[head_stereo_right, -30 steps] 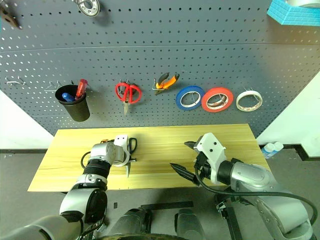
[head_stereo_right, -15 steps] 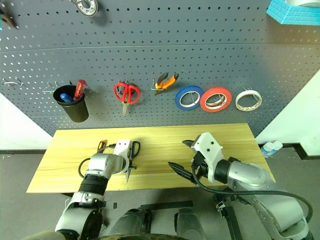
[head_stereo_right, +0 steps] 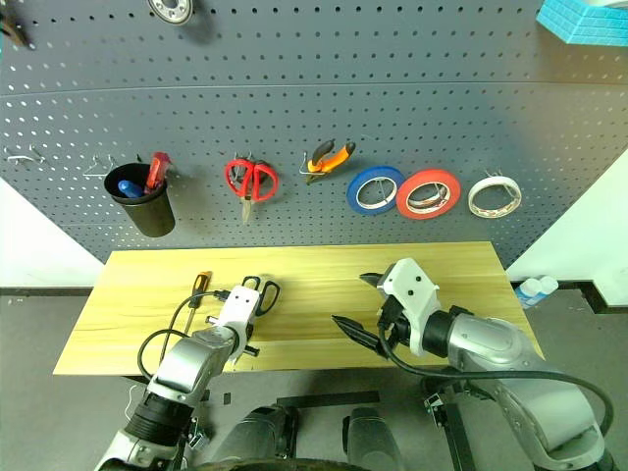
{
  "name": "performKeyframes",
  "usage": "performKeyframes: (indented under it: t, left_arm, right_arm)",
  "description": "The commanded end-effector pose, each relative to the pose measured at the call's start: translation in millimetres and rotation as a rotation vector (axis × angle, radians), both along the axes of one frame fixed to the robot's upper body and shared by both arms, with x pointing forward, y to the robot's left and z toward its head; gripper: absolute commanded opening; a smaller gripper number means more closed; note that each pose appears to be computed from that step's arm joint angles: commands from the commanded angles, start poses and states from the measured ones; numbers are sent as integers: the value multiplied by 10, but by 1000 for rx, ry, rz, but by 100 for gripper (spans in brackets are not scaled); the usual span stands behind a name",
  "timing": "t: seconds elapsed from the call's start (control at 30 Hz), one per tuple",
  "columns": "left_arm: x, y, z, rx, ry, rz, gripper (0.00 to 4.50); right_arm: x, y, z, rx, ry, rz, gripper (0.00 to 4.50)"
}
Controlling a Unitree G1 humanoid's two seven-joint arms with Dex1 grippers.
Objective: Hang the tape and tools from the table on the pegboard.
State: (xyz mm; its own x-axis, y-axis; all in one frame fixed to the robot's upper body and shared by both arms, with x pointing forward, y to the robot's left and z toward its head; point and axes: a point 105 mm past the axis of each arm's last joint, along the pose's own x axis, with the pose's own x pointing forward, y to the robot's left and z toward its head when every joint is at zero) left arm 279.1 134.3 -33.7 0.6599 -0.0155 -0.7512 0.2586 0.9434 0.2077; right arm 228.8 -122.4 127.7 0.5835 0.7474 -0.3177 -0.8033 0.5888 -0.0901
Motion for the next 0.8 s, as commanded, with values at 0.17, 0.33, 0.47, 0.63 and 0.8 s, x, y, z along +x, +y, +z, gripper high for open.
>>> performKeyframes:
  t: [0.17,0.33,0.47,0.63,0.8]
  left_arm:
    - [135,-92,334,50,-215,-90,58]
    - [203,-112,441,73,-309,-125,58]
    - [241,-140,521,82,-374,-153,58]
    - [279,-235,702,76,-499,-218,58]
    - [263,-304,853,87,-622,-281,58]
  right_arm:
    - [-11,8,268,76,-71,57,450]
    - [-32,46,495,173,-99,95,450]
    - [-35,54,561,182,-107,106,450]
    - [-34,54,599,192,-113,109,450]
    - [-14,33,584,179,-112,102,450]
